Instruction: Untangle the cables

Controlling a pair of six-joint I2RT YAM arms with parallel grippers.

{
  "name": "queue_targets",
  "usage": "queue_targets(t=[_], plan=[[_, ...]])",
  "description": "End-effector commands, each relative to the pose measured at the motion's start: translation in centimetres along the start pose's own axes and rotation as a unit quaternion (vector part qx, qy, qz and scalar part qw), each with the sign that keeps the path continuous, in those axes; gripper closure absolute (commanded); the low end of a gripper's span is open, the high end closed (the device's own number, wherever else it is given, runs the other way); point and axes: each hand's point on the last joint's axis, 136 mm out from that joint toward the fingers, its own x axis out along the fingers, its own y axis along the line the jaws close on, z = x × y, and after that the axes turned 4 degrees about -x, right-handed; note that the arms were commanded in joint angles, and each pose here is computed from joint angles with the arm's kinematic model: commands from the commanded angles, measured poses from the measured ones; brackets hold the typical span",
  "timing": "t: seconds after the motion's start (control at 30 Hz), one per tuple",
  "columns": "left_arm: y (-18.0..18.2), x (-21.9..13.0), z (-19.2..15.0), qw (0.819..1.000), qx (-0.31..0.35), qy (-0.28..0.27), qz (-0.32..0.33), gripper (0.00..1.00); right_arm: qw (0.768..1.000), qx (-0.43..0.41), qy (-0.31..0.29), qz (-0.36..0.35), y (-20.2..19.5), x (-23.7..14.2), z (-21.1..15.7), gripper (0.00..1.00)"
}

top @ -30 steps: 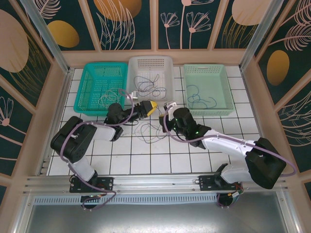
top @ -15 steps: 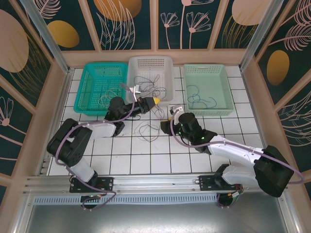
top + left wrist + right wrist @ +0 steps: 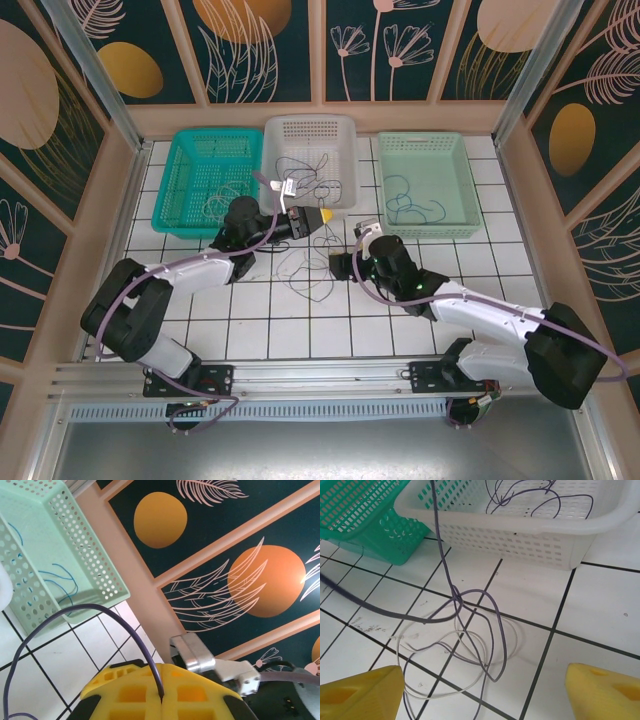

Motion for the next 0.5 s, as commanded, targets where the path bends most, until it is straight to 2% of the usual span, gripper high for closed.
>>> queue_targets(t=[0.0, 0.13, 0.23, 0.47], plan=[[-3.5, -0.1, 1.9, 0.998, 0.045, -0.024, -0.031, 1.00, 0.999, -0.002, -0.036, 0.002, 0.4, -0.1, 1.9, 0.16], [-5.1, -0.1, 2.4, 0.997, 0.045, -0.028, -0.059, 1.00, 0.999, -0.002, -0.051, 0.007, 0.5, 0.2, 2.1, 0.16], [-6.1, 0.0, 2.7, 0.996, 0.038, -0.028, -0.081, 1.00, 0.998, 0.009, -0.061, -0.016, 0.0, 0.9, 2.9, 0.16], [-5.6, 0.1, 1.9, 0.997, 0.027, -0.019, -0.070, 1.00, 0.993, 0.000, -0.117, -0.012, 1.5, 0.5, 6.4, 0.13]])
